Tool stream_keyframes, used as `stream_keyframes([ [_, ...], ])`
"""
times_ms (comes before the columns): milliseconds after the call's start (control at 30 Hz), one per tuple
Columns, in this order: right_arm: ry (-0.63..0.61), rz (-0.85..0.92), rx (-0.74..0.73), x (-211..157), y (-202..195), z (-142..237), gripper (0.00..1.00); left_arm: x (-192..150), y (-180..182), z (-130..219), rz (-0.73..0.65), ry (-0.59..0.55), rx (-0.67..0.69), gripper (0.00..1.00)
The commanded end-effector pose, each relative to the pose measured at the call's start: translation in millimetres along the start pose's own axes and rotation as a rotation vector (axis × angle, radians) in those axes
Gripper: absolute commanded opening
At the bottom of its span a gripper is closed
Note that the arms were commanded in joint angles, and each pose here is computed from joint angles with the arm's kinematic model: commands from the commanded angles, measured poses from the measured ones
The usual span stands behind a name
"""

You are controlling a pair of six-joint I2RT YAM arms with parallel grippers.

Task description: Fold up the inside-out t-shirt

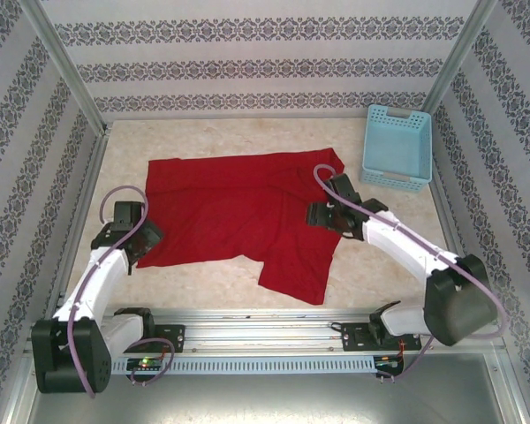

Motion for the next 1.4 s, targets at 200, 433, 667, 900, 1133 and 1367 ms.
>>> stream_keyframes([
  [200,0.02,0.058,-0.048,-47.9,-14.9,15.6,0.69,-17.1,13.2,-24.0,0.007,0.066,0.106,0.62],
  [433,0.053,0.055,-0.119,-77.5,-30.8,17.8,0.68,-20.8,10.9,-44.2,0.032,0.109,0.095,0.43],
  [667,0.139,0.029,-0.165,-116.9,-38.7,14.2,0.68,-19.7,5.0,-54.4,0.063,0.116,0.03,0.25],
  [900,0.192,0.008,-0.271,-154.5,-60.5,23.5,0.67,-21.2,3.1,-57.6,0.053,0.116,0.009,0.1],
  [1133,0.334,-0.032,-0.205,-191.3,-57.2,11.2,0.58,-20.8,1.5,-54.2,0.048,0.099,-0.017,0.01],
  [1367,0.281,-0.012,-0.225,-184.0,-50.6,11.8,0.11,-17.7,0.5,-44.4,0.045,0.074,-0.037,0.0],
])
Point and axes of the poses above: each hand's point on the last joint's axis, 136 mm out from that joint toward the fingers, its own z axis back along the fingers, its own y axis along the line the jaws close on, x = y × z, the point moved 6 cm from there along z, back along the fingers, and after that the axes turned 15 degrees about -z, right-handed, at the moved point
